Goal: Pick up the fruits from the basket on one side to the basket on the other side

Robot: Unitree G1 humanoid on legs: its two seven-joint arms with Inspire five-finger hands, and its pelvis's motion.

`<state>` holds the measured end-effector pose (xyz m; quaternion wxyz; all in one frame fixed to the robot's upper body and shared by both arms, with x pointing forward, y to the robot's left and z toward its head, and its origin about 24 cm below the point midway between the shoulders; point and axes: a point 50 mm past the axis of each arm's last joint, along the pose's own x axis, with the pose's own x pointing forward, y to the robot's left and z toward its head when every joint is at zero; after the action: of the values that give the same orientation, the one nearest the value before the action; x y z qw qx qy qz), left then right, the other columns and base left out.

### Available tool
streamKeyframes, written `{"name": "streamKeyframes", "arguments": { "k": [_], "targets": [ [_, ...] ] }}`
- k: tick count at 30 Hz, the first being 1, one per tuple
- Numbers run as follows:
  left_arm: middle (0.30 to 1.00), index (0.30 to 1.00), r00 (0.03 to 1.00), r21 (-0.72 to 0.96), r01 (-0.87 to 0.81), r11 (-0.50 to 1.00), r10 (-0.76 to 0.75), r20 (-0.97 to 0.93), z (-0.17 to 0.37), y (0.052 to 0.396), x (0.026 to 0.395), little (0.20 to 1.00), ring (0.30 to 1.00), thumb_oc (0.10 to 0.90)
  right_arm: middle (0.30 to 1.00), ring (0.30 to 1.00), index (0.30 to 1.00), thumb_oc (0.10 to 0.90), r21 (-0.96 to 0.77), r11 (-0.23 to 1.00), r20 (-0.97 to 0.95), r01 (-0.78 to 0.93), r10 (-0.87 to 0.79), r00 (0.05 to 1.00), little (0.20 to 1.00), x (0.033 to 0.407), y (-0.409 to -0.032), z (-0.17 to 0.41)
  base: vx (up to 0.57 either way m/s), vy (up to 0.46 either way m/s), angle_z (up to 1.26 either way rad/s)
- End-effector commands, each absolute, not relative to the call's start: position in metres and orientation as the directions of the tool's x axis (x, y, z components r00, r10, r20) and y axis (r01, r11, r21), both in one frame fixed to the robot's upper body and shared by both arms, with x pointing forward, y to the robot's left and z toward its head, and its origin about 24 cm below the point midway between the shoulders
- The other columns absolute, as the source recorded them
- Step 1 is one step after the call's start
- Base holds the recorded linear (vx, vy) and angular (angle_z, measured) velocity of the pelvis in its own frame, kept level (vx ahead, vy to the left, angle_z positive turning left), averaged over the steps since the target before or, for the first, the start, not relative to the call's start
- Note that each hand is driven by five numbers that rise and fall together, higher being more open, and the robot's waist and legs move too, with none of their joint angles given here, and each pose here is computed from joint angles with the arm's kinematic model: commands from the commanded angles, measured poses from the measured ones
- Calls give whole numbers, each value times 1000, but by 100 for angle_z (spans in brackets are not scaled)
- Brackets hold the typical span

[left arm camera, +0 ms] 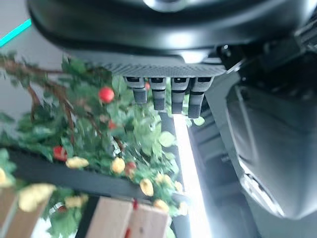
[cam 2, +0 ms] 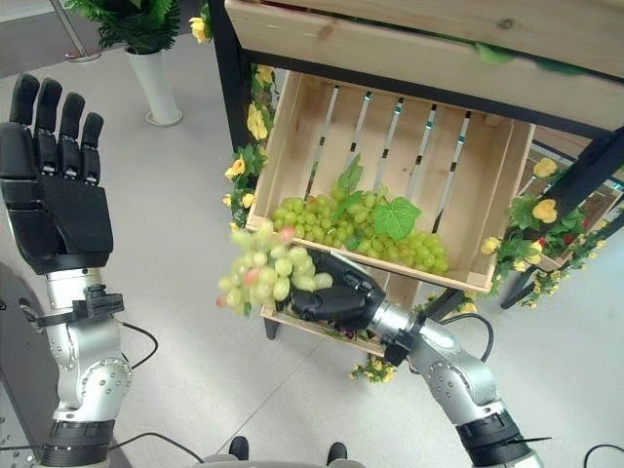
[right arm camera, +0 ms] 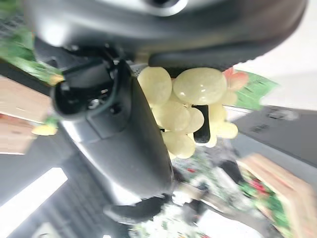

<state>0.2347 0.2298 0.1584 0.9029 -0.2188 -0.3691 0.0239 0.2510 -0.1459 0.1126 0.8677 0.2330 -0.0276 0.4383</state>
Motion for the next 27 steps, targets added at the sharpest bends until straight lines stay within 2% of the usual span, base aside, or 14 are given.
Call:
{"name": "streamKeyframes", "arguments": {
  "k": [1,6,10,15,17,23,25,26,27],
  "targets": [
    [900,900,656,-314,155,937,140,742,184,221,252,900,900,800,300,300,300,400,253,449,692,-857,535,485,300,255,-154,202,0,0,0],
    [900,900,686,-327,123,937,158,710,179,224,256,900,900,800,300,300,300,400,321,498,767,-805,362,530,300,259,-167,219,0,0,0],
    [900,900,703,-332,113,937,161,692,175,222,257,900,900,800,300,300,300,400,420,572,774,-705,179,607,300,262,-184,226,0,0,0],
    [900,900,714,-336,103,936,165,680,175,221,260,900,900,800,300,300,300,400,440,707,734,-553,71,675,300,267,-197,228,0,0,0],
    [900,900,715,-330,100,939,163,679,175,221,260,900,900,800,300,300,300,400,452,727,715,-517,51,697,300,269,-202,227,0,0,0],
    [900,900,723,-327,96,940,160,672,174,221,261,900,900,800,300,300,300,400,372,851,652,-370,44,757,300,281,-215,224,0,0,0],
    [900,900,725,-325,98,941,157,671,174,222,262,900,900,800,300,300,300,400,292,906,625,-307,63,778,300,286,-221,224,0,0,0],
    [900,900,727,-320,99,942,151,669,174,221,263,900,900,800,300,300,300,400,187,954,605,-232,74,792,300,291,-225,224,0,0,0],
    [900,900,727,-320,99,942,151,669,174,221,263,900,900,800,300,300,300,400,182,957,605,-225,71,793,300,291,-225,224,0,0,0]
  ]
}}
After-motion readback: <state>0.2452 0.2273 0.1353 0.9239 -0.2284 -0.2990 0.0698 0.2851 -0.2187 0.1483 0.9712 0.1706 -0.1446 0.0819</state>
